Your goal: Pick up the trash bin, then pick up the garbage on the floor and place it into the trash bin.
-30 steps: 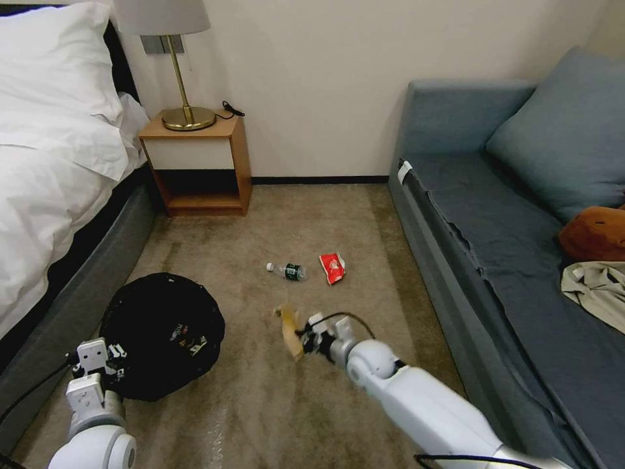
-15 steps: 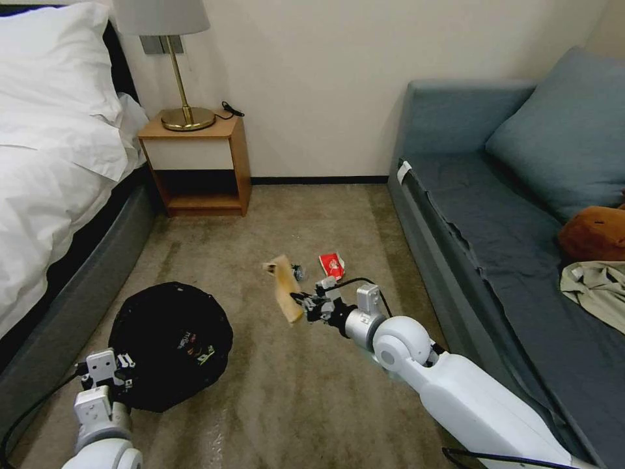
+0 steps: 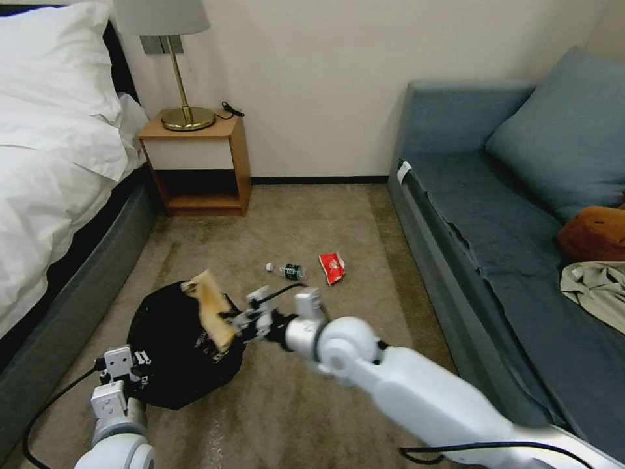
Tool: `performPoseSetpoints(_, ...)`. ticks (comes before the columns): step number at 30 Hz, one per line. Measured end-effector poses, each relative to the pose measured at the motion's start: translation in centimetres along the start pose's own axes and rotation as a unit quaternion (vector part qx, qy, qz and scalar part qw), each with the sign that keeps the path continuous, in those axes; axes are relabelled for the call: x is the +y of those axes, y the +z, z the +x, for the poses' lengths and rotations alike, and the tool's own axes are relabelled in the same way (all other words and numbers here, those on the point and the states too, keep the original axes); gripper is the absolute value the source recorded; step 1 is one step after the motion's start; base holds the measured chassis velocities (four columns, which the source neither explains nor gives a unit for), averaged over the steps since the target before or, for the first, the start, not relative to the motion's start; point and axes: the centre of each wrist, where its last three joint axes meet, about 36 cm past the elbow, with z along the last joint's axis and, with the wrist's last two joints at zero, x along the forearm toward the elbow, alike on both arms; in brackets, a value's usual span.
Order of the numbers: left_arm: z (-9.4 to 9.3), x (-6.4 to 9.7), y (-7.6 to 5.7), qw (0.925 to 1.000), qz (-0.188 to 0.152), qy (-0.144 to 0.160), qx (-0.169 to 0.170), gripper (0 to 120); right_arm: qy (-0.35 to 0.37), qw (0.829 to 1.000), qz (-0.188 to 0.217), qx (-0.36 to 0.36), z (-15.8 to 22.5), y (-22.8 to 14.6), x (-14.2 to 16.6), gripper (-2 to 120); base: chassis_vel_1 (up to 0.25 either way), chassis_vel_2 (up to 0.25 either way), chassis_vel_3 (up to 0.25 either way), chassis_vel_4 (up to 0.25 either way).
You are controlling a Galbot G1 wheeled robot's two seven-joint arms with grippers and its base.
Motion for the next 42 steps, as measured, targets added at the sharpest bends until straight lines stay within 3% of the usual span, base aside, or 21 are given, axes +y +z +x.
performPoseSetpoints(18, 2.2, -0.8, -0.4, 0.9999, 0.01, 0.011, 0.002, 2, 0.036, 0.999, 0.001, 0.022, -2.7, 4.2, -0.7, 4, 0.0, 0.0, 0.0, 0.0)
performPoseSetpoints(19, 2.2, -0.8, -0.4, 0.9999, 0.011, 0.011, 0.003, 2, 0.039, 0.999, -0.001, 0.021, -2.7, 4.4, -0.7, 12, 0.0, 0.0, 0.0, 0.0)
performPoseSetpoints(32, 2.9, -0.9, -0.2, 0.9999, 0.014, 0.0, 0.005, 2, 0.037, 0.999, 0.0, -0.004, -0.8, 4.3, 0.1, 55, 0.0, 0.0, 0.0, 0.0)
performPoseSetpoints(34, 3.1, -0.4, -0.1, 0.9999, 0.01, -0.008, 0.005, 2, 0.045, 0.999, 0.0, -0.025, 0.4, 3.7, 0.0, 68, 0.0, 0.0, 0.0, 0.0)
performPoseSetpoints(37, 3.2, -0.2, 0.0, 0.9999, 0.008, -0.012, 0.004, 2, 0.052, 0.998, 0.0, -0.036, 1.0, 3.5, -0.1, 72, 0.0, 0.0, 0.0, 0.0)
performPoseSetpoints(39, 3.3, -0.1, -0.1, 0.9998, 0.008, -0.017, 0.002, 2, 0.07, 0.996, -0.003, -0.055, 2.5, 3.0, -0.6, 82, 0.0, 0.0, 0.0, 0.0)
performPoseSetpoints(40, 3.2, -0.1, -0.5, 0.9997, 0.011, -0.02, -0.004, 2, 0.093, 0.993, -0.012, -0.074, 4.3, 2.6, -1.2, 93, 0.0, 0.0, 0.0, 0.0)
performPoseSetpoints(41, 3.2, -0.1, -0.5, 0.9997, 0.011, -0.02, -0.004, 2, 0.093, 0.993, -0.012, -0.074, 4.3, 2.6, -1.2, 93, 0.0, 0.0, 0.0, 0.0)
performPoseSetpoints(42, 2.9, 0.3, -1.0, 0.9996, 0.009, -0.024, -0.006, 2, 0.139, 0.986, -0.021, -0.089, 7.2, 2.3, -2.5, 99, 0.0, 0.0, 0.0, 0.0)
